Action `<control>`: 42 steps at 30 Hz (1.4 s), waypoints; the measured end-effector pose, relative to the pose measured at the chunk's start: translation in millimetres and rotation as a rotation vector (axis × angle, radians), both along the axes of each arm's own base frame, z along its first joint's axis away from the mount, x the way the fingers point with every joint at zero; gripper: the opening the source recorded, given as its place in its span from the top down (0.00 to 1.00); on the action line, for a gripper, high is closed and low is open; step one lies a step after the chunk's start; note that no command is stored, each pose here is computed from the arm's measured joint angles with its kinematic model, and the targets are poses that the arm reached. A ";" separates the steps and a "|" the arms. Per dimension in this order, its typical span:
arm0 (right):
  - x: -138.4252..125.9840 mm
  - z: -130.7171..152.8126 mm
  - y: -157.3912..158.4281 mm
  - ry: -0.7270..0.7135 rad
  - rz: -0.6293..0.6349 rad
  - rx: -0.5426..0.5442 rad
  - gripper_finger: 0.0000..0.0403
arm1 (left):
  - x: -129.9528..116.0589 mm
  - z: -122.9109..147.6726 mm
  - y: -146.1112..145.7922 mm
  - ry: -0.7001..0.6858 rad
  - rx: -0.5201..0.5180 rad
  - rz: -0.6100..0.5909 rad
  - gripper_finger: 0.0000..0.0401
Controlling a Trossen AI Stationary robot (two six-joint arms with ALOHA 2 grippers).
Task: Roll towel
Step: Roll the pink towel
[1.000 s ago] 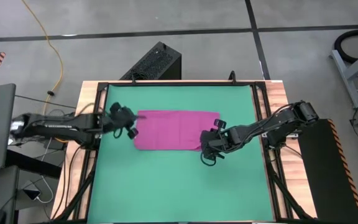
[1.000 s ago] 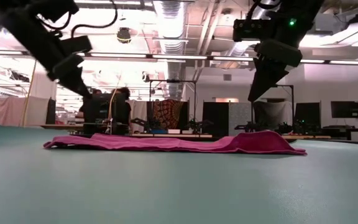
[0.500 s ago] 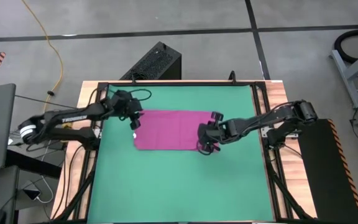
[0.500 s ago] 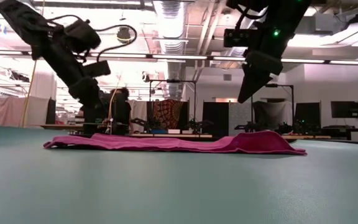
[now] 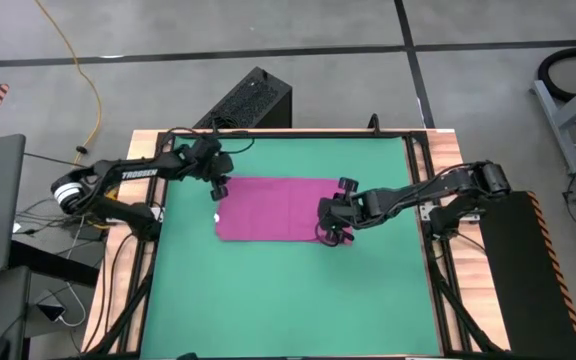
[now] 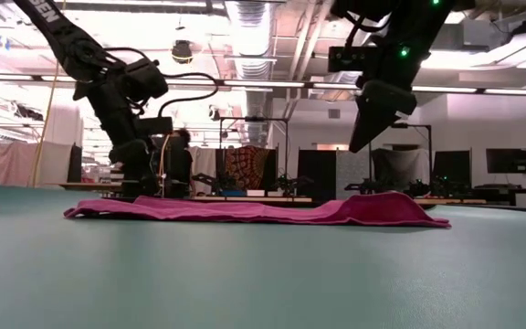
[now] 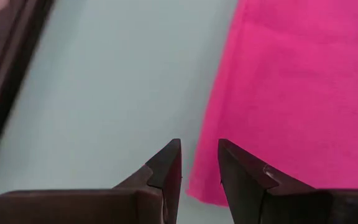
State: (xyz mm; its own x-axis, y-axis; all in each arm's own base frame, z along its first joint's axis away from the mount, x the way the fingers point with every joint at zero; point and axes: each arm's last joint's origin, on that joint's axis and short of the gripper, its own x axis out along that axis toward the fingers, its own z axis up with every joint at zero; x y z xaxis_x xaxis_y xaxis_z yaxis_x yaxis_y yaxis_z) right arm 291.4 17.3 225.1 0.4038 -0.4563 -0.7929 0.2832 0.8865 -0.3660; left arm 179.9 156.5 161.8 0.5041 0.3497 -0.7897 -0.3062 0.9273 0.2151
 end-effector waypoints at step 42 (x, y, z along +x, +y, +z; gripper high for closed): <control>0.1 0.2 7.2 -0.023 -0.003 0.025 0.66 | 6.6 -7.7 2.8 0.144 0.026 -0.028 0.99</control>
State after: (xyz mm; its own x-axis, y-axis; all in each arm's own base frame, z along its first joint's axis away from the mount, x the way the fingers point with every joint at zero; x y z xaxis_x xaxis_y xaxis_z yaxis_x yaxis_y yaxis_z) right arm 291.5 24.5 225.2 0.4209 -0.4380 -0.7943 0.2943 0.8942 -0.3372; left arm 186.4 159.3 154.1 0.3956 0.3587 -0.8455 -0.2449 0.9284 0.2793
